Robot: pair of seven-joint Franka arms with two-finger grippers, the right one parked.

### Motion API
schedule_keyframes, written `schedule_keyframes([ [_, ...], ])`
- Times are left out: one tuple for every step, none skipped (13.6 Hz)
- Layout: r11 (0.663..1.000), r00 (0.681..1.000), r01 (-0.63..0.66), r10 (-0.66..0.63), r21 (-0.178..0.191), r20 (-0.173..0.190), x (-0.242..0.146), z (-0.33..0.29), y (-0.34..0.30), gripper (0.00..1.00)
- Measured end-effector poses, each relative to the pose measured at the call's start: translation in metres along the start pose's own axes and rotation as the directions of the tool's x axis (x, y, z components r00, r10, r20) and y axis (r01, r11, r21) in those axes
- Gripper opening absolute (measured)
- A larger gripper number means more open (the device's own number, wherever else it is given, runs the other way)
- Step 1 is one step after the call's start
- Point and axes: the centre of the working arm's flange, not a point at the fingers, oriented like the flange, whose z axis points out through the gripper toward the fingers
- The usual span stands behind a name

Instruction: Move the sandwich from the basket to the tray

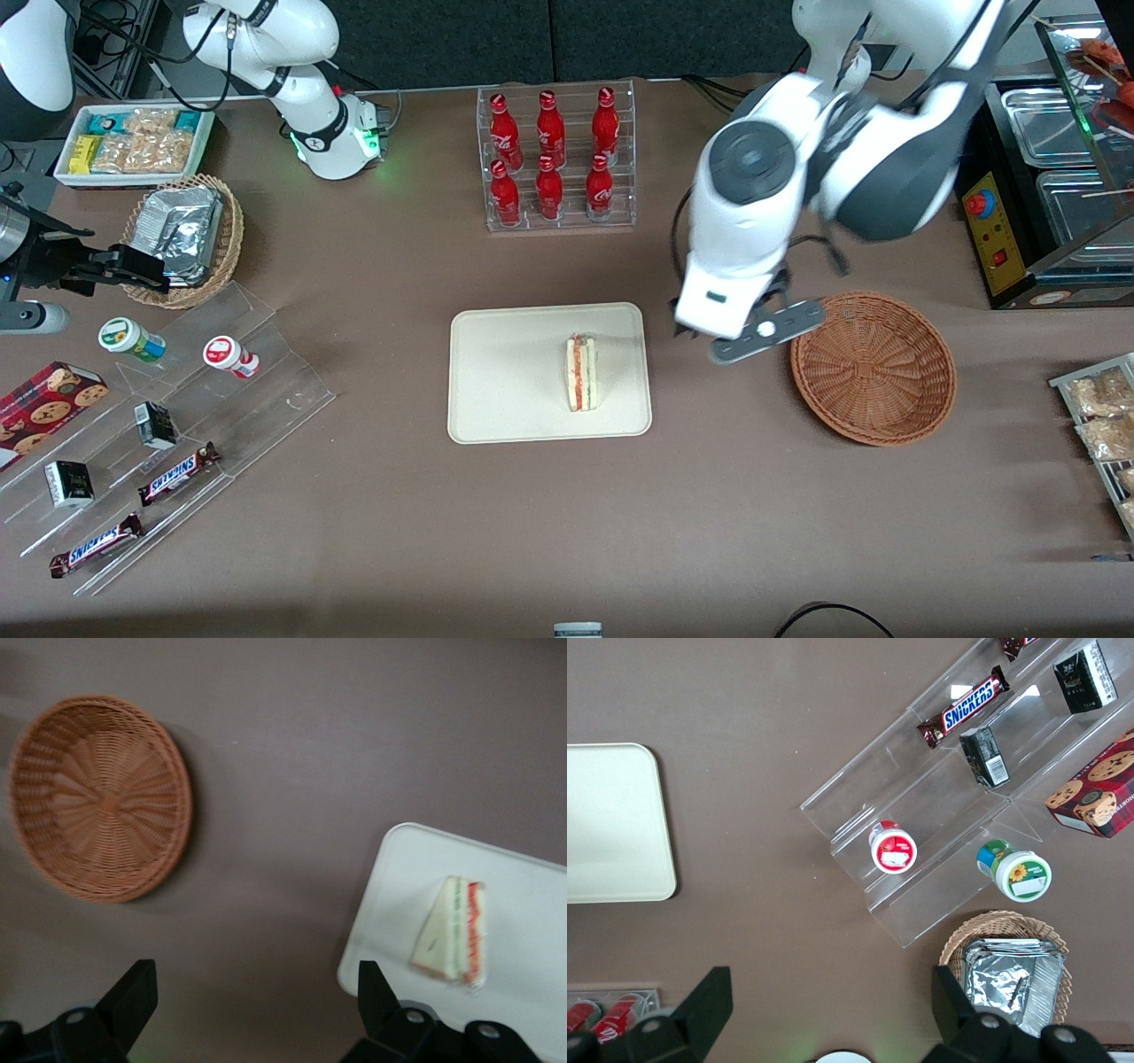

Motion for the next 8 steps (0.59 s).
schedule_keyframes([
  [1.0,1.0,-0.017,0.017,-0.007,0.008,0.006,-0.01,-0.017,1.0],
  [0.999,0.999,-0.038,0.039,-0.021,0.015,0.015,-0.018,-0.035,1.0],
  [0.997,0.998,-0.064,0.065,-0.036,0.024,0.025,-0.025,-0.056,1.0],
  [0.995,0.995,-0.09,0.092,-0.046,0.038,0.035,-0.031,-0.079,1.0],
  [0.992,0.992,-0.114,0.117,-0.055,0.052,0.043,-0.037,-0.101,1.0],
  [0.989,0.989,-0.135,0.139,-0.066,0.06,0.05,-0.043,-0.123,1.0],
  [0.985,0.986,-0.153,0.158,-0.076,0.06,0.057,-0.049,-0.145,1.0],
  [0.982,0.982,-0.173,0.178,-0.082,0.06,0.062,-0.053,-0.164,1.0],
])
